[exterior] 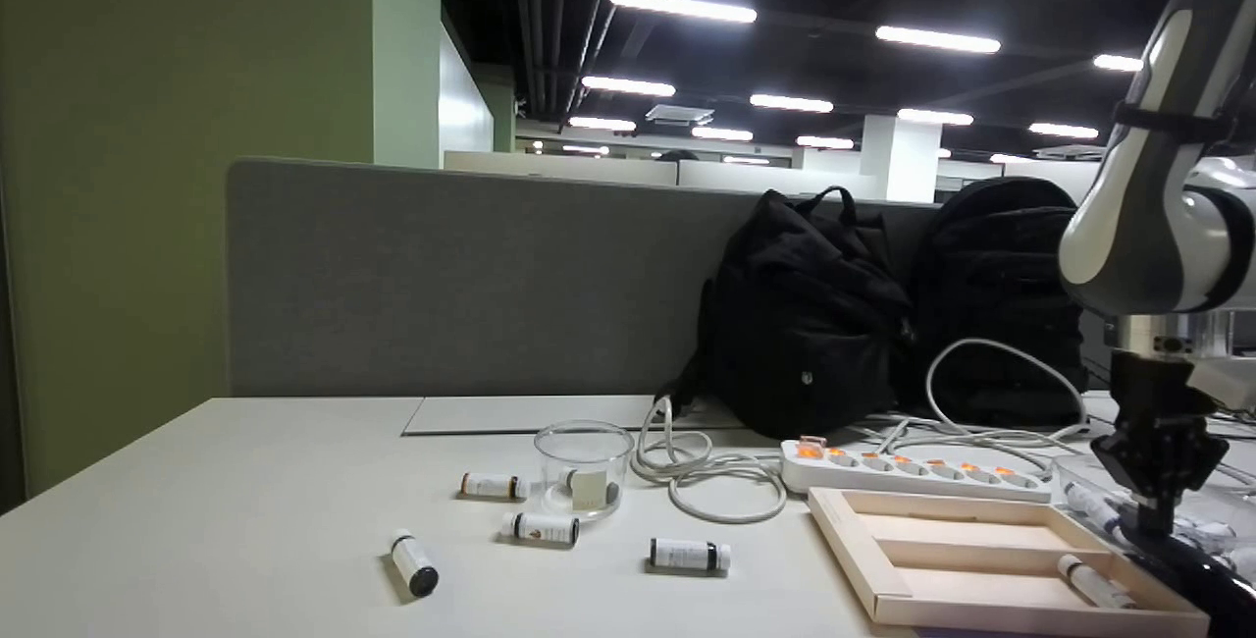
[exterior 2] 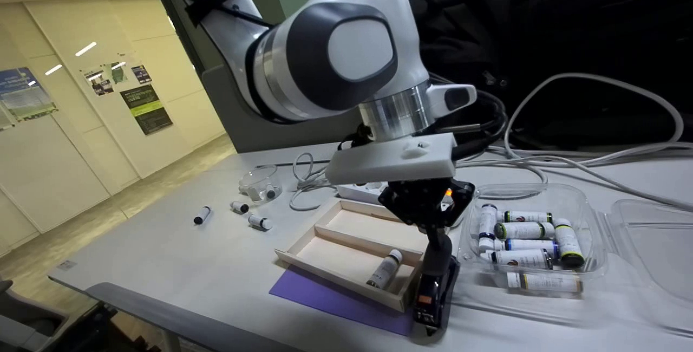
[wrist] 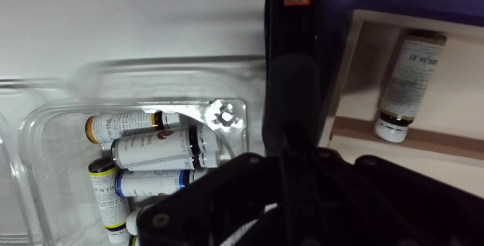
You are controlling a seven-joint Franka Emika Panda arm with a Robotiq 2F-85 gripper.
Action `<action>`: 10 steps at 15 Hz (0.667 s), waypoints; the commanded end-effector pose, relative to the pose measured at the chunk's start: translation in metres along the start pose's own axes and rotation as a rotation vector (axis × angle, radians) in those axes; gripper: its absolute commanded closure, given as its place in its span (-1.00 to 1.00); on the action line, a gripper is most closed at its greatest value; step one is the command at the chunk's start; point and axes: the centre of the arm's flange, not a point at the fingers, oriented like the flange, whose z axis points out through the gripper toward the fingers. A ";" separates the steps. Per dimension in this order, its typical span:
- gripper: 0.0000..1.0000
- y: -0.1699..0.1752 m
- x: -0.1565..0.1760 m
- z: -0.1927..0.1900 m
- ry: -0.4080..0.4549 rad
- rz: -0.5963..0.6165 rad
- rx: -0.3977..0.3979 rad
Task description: Push down on the stapler
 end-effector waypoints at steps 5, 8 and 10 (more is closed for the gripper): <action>1.00 0.022 -0.001 0.028 -0.002 0.001 0.024; 1.00 0.027 0.001 0.045 -0.049 0.019 0.057; 1.00 0.029 0.002 0.050 -0.072 0.035 0.065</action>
